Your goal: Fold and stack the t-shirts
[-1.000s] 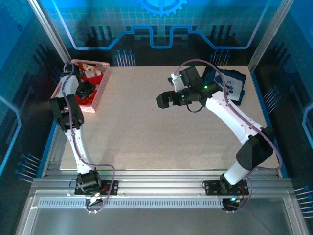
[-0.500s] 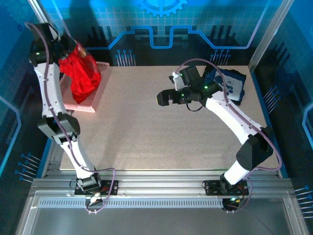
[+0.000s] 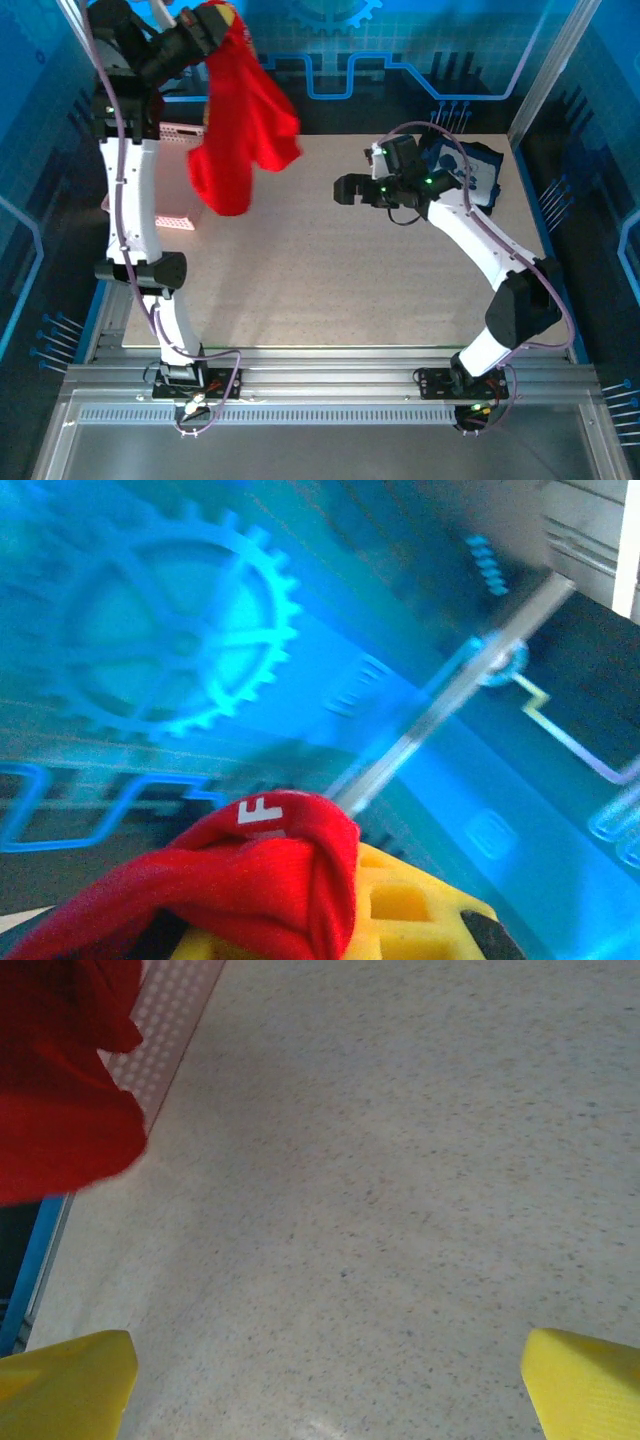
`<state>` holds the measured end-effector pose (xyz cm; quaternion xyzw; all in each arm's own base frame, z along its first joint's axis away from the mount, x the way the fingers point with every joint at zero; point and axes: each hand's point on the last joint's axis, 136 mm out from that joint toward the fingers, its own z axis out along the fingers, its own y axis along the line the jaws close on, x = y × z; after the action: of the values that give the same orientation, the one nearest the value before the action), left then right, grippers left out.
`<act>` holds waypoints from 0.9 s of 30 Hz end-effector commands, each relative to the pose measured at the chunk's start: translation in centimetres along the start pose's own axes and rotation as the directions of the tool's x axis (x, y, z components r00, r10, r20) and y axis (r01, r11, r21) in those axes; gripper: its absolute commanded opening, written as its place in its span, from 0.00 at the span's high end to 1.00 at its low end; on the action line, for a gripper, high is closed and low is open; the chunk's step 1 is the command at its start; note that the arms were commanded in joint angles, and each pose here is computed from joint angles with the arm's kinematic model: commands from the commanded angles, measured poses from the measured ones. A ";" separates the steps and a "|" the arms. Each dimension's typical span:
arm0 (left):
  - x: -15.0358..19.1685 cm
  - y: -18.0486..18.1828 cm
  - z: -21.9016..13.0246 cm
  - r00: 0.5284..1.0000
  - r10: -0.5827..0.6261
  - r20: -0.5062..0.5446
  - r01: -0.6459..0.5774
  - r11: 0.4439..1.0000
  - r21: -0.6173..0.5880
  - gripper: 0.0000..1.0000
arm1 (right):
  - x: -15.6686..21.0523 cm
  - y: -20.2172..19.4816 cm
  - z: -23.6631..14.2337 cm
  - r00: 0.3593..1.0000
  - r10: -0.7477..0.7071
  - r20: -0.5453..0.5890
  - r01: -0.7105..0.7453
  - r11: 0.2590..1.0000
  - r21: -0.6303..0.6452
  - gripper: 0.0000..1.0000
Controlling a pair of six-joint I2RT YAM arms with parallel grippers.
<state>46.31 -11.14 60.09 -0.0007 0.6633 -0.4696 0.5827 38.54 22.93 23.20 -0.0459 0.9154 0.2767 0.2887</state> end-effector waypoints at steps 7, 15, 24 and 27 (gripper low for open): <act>8.2 -5.8 4.6 0.973 -0.074 -0.218 0.115 0.976 0.183 1.00 | -0.5 -6.6 -5.5 0.964 0.176 0.201 -0.203 0.972 0.119 0.00; 23.1 0.5 10.0 0.851 -0.193 -0.488 0.239 0.971 0.032 0.78 | 2.4 -11.2 -6.8 0.932 0.276 0.234 -0.325 0.923 0.208 0.00; 29.4 20.8 3.1 0.768 -0.587 -0.255 0.466 0.786 -0.407 0.01 | 7.2 -11.8 -4.8 0.964 0.258 0.064 -0.265 0.928 0.262 0.00; 31.2 20.6 -1.0 0.758 -0.571 -0.316 0.389 0.784 -0.484 0.01 | 9.0 -12.5 -4.7 0.969 0.248 -0.007 -0.233 0.920 0.315 0.00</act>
<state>49.15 -16.56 13.30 -0.2483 0.8500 -0.4341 0.1657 33.48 10.67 17.14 0.1287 0.9341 0.1861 0.2761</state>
